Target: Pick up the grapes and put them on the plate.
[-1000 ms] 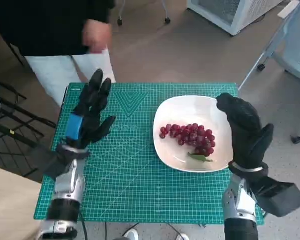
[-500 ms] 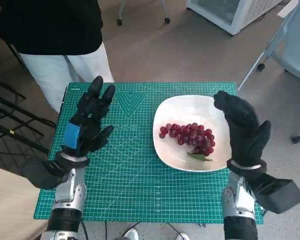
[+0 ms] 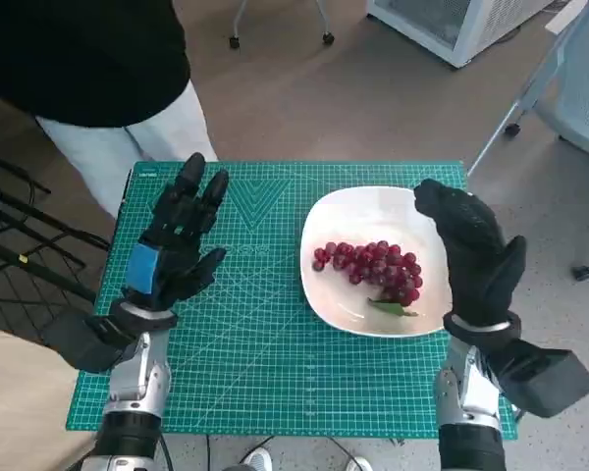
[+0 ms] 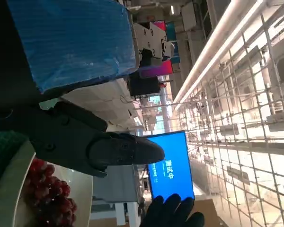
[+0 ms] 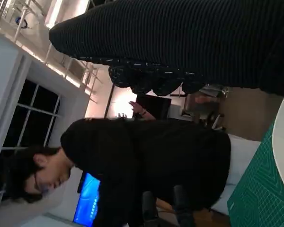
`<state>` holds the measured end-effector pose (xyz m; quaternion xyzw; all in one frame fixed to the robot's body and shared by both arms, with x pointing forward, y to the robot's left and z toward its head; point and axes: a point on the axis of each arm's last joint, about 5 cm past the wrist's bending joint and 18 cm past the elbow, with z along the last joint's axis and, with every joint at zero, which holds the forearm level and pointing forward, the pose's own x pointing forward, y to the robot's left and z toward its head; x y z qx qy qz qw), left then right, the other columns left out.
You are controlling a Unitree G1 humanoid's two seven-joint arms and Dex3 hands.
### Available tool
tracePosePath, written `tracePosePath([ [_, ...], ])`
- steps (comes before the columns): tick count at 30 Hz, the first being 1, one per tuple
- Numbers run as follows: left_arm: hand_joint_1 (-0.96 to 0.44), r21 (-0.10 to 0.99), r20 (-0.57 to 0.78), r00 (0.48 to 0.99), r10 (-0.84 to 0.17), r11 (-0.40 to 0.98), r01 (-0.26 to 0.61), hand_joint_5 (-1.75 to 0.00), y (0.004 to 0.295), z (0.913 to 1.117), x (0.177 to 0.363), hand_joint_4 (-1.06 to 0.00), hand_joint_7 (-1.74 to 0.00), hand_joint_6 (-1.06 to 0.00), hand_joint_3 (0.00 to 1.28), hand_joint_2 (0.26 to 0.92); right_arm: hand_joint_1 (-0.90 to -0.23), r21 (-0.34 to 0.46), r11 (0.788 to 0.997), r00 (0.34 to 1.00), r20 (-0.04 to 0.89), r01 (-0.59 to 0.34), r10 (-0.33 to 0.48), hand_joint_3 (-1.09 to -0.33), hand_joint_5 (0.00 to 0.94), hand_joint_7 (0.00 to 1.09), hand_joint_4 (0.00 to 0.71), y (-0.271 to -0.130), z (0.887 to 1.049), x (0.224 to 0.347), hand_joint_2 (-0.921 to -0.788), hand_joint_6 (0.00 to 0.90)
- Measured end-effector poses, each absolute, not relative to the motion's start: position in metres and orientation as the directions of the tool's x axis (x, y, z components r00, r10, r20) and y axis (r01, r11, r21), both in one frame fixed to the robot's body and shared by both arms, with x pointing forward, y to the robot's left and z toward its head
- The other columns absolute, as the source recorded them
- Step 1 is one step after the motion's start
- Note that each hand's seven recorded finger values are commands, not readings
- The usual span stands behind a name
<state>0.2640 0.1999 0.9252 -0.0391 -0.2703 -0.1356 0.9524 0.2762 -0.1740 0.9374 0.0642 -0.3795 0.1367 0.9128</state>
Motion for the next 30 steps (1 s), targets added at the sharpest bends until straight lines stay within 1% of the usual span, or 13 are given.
tracePosePath([
  [4, -0.24, 0.037, 0.536, 0.813, -0.226, 0.969, 0.245, -0.03, 0.199, 0.926, 0.263, -0.31, -0.05, -0.31, 0.25, 0.921, -0.653, 0.010, 0.954, 0.672, 0.712, -0.299, 0.203, -0.685, 0.000, 0.17, 0.453, -0.174, 0.938, 0.276, -0.921, 0.212],
  [9, -0.20, 0.078, 0.551, 0.805, -0.219, 0.974, 0.212, -0.03, 0.197, 0.925, 0.261, -0.33, -0.05, -0.34, 0.26, 0.921, -0.658, 0.009, 0.953, 0.669, 0.714, -0.302, 0.206, -0.689, 0.000, 0.17, 0.453, -0.174, 0.940, 0.276, -0.921, 0.212],
  [14, -0.25, 0.082, 0.546, 0.807, -0.222, 0.974, 0.213, -0.02, 0.196, 0.921, 0.261, -0.34, -0.05, -0.35, 0.27, 0.921, -0.657, 0.010, 0.953, 0.670, 0.713, -0.304, 0.207, -0.691, 0.000, 0.17, 0.453, -0.173, 0.940, 0.276, -0.921, 0.213],
  [20, -0.34, 0.075, 0.541, 0.805, -0.243, 0.968, 0.241, -0.01, 0.193, 0.919, 0.260, -0.34, -0.04, -0.35, 0.29, 0.921, -0.656, 0.011, 0.953, 0.669, 0.715, -0.301, 0.203, -0.694, 0.000, 0.17, 0.451, -0.173, 0.941, 0.276, -0.921, 0.211],
  [24, -0.40, 0.072, 0.541, 0.804, -0.248, 0.966, 0.250, -0.01, 0.191, 0.918, 0.260, -0.33, -0.03, -0.35, 0.32, 0.921, -0.659, 0.008, 0.954, 0.669, 0.715, -0.301, 0.205, -0.693, 0.000, 0.17, 0.451, -0.173, 0.942, 0.276, -0.921, 0.212],
  [30, -0.44, 0.074, 0.538, 0.805, -0.250, 0.965, 0.251, 0.00, 0.190, 0.918, 0.260, -0.32, -0.03, -0.35, 0.37, 0.921, -0.664, 0.006, 0.954, 0.670, 0.713, -0.301, 0.207, -0.692, 0.001, 0.17, 0.452, -0.173, 0.941, 0.276, -0.921, 0.213],
])
